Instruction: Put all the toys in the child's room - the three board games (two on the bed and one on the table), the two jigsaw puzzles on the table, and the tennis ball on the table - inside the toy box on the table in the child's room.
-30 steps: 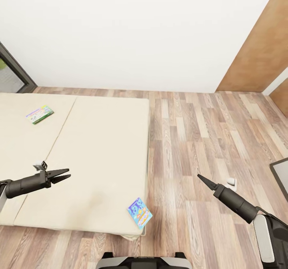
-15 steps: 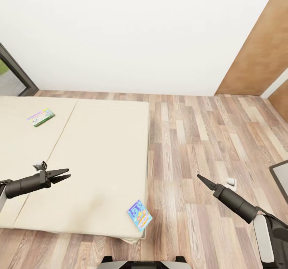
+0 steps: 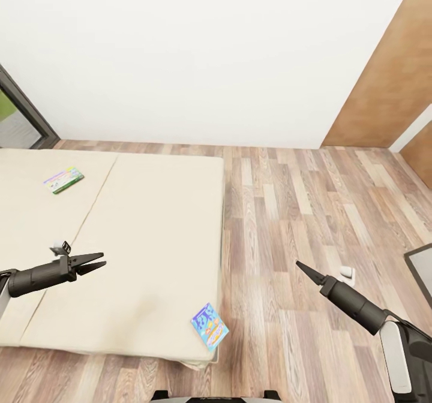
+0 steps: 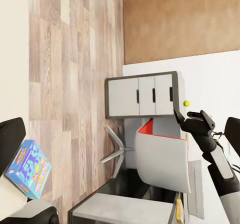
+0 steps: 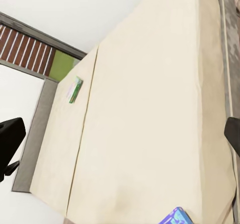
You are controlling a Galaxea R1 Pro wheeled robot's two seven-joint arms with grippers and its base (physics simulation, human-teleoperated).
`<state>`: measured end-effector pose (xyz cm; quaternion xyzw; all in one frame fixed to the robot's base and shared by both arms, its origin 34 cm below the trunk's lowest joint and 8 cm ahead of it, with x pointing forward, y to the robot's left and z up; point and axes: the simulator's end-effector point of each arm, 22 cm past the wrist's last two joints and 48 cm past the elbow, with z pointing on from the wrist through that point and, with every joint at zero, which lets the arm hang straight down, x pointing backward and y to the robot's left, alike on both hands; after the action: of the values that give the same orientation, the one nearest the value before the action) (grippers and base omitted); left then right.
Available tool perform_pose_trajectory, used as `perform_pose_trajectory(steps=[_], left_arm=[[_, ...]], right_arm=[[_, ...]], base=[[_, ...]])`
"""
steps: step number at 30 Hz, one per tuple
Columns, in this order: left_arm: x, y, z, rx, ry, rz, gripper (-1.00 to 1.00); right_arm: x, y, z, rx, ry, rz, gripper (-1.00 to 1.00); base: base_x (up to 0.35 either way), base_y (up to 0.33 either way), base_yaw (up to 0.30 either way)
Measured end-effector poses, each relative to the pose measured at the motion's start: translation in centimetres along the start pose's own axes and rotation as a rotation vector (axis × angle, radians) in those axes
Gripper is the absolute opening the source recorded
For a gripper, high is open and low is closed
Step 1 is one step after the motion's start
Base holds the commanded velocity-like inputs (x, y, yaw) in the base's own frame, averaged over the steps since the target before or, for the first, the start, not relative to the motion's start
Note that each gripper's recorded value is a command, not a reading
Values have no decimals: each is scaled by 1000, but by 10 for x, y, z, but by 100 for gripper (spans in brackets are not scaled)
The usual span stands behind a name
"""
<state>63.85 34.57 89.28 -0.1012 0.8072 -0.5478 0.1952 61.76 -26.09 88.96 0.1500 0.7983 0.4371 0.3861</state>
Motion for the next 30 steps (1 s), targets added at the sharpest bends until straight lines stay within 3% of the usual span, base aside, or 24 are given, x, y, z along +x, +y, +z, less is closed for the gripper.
perform_pose_trajectory(steps=[30], left_arm=[[-8, -25, -2, 27, -17, 38, 100]], right_arm=[[-17, 20, -5, -30, -32, -29, 100]], base=[[0, 0, 0]])
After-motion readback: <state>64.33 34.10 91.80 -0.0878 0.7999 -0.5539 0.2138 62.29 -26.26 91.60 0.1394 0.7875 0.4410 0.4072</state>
